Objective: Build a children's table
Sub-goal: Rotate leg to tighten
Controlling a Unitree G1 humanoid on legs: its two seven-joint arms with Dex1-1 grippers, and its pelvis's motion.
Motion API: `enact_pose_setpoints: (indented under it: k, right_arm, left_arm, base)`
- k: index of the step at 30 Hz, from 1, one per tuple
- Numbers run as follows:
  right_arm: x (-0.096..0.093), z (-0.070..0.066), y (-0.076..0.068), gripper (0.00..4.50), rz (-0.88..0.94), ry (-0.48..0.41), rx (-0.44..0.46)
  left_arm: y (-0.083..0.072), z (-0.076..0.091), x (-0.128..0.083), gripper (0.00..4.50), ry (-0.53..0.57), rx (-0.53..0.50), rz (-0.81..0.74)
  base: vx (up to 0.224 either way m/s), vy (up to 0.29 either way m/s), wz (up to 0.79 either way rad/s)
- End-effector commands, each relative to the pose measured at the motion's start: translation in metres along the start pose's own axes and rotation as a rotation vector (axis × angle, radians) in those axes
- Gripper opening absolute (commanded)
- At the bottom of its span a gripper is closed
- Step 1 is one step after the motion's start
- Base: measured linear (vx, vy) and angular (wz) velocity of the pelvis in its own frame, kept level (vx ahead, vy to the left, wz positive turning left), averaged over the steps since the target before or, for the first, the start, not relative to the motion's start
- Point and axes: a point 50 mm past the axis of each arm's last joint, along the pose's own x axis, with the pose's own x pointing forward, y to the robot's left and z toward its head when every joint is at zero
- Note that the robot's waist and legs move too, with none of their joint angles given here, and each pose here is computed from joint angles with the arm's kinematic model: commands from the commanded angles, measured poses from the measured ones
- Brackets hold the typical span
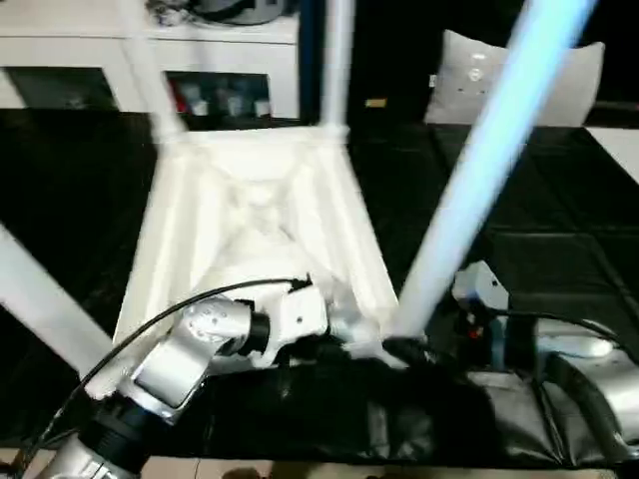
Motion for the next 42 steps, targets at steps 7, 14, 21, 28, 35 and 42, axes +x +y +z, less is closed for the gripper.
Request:
enact_pose_setpoints:
  k: [7, 14, 21, 28, 35, 42]
  right_arm:
    - [-0.018, -0.002, 0.006, 3.59, 0.229, 0.062, 0.007]
    - [-0.019, -0.004, 0.005, 3.06, 0.254, 0.066, 0.013]
    - [-0.015, -0.007, 0.004, 2.56, 0.278, 0.059, 0.021]
    - [-0.007, -0.007, 0.012, 2.07, 0.286, -0.005, 0.075]
    - [0.02, -0.006, 0.014, 2.06, 0.037, -0.076, 0.138]
    - [0.058, 0.0, 0.004, 2.03, -0.342, -0.123, 0.24]
  left_arm:
    - [-0.008, 0.005, 0.002, 0.0, 0.021, 0.114, -0.216]
    - [-0.007, 0.006, 0.001, 0.0, 0.014, 0.127, -0.234]
    - [-0.007, 0.005, 0.0, 0.0, 0.007, 0.131, -0.247]
    - [-0.006, 0.006, 0.001, 0.0, -0.013, 0.089, -0.212]
    - [0.004, 0.019, 0.013, 0.0, -0.099, -0.026, -0.014]
    - [0.015, 0.03, 0.037, 0.0, -0.143, -0.17, 0.21]
  base:
    - [0.0, 0.0, 0.0]
    - [0.0, 0.0, 0.0]
    - [0.0, 0.0, 0.0]
    - [0.0, 0.0, 0.0]
    - [0.0, 0.0, 0.0]
    - [0.0, 0.0, 0.0]
